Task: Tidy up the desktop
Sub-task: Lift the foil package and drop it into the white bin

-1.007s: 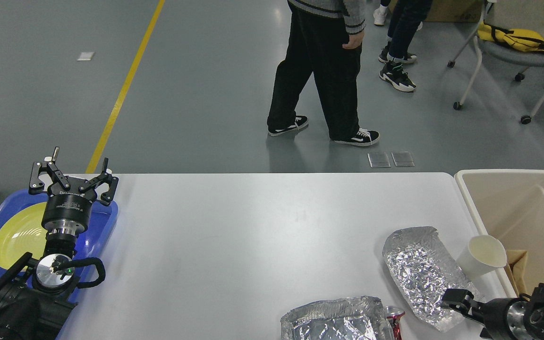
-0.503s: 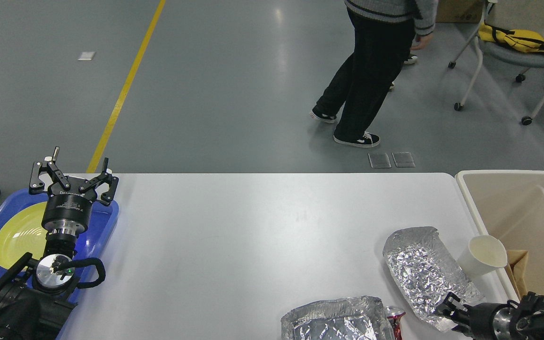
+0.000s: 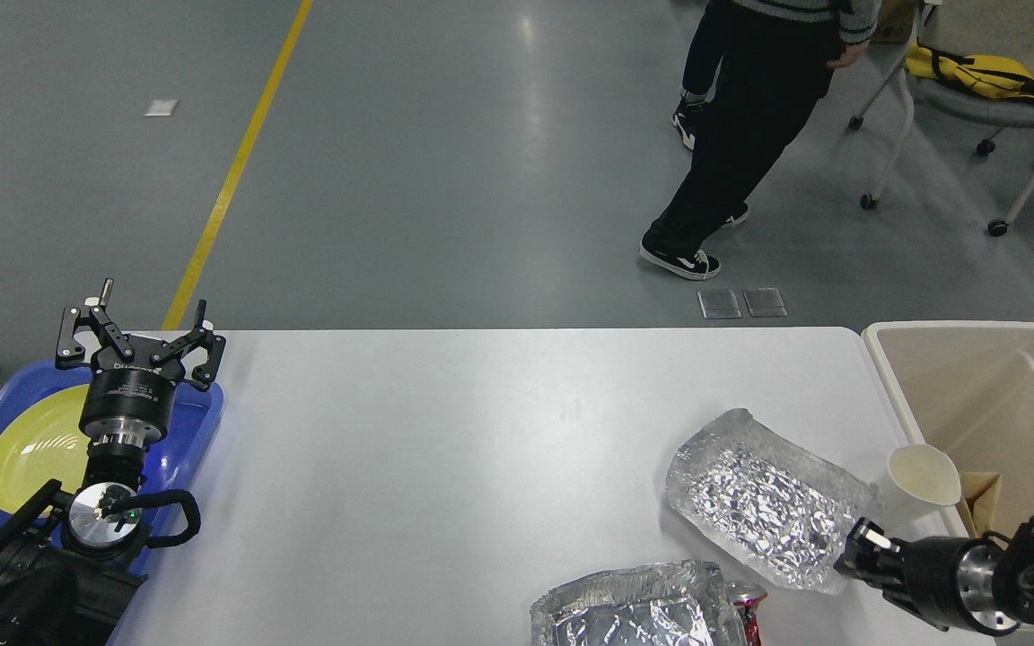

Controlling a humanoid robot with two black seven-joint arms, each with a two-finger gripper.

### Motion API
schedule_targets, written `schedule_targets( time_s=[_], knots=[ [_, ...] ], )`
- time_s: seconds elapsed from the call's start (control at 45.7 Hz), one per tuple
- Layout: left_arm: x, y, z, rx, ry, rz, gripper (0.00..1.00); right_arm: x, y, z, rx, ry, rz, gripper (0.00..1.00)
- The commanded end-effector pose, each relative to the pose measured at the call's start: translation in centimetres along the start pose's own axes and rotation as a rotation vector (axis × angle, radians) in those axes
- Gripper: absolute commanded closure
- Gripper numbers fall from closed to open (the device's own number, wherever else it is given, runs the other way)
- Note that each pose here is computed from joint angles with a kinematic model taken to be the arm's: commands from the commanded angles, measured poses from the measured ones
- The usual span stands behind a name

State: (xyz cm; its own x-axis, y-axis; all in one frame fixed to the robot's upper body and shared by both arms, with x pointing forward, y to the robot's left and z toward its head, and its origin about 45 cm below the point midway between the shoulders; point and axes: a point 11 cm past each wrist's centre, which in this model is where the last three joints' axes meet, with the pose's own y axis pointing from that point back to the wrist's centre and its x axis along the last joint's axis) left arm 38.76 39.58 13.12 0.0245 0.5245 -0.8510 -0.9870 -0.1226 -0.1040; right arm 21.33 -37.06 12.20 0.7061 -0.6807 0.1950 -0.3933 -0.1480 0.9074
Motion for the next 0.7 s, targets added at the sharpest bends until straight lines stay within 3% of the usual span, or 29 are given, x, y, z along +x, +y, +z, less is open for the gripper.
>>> schedule_targets(
  time_s=[0.0,0.197,0.306,0.503,0.679],
  knots=[
    [0.0,0.0,0.0,0.0,0.0,0.0,0.03,3.1,3.0,-5.3,0.13,0.079,-0.046,1.0],
    [0.0,0.0,0.0,0.0,0.0,-0.001,0.03,6.7,12.4,-17.8,0.342,0.417,-0.199,1.0],
    [0.0,0.0,0.0,0.0,0.0,0.0,0.03,6.2,16.6,-22.5,0.329,0.662,-0.236,1.0],
    [0.0,0.0,0.0,0.0,0.0,0.0,0.03,5.1,15.9,-24.8,0.11,0.938,-0.192,1.0],
    [0.0,0.0,0.0,0.0,-0.001,0.002,0.03,5.7,15.1,-24.6,0.066,0.95,-0.15,1.0]
  ],
)
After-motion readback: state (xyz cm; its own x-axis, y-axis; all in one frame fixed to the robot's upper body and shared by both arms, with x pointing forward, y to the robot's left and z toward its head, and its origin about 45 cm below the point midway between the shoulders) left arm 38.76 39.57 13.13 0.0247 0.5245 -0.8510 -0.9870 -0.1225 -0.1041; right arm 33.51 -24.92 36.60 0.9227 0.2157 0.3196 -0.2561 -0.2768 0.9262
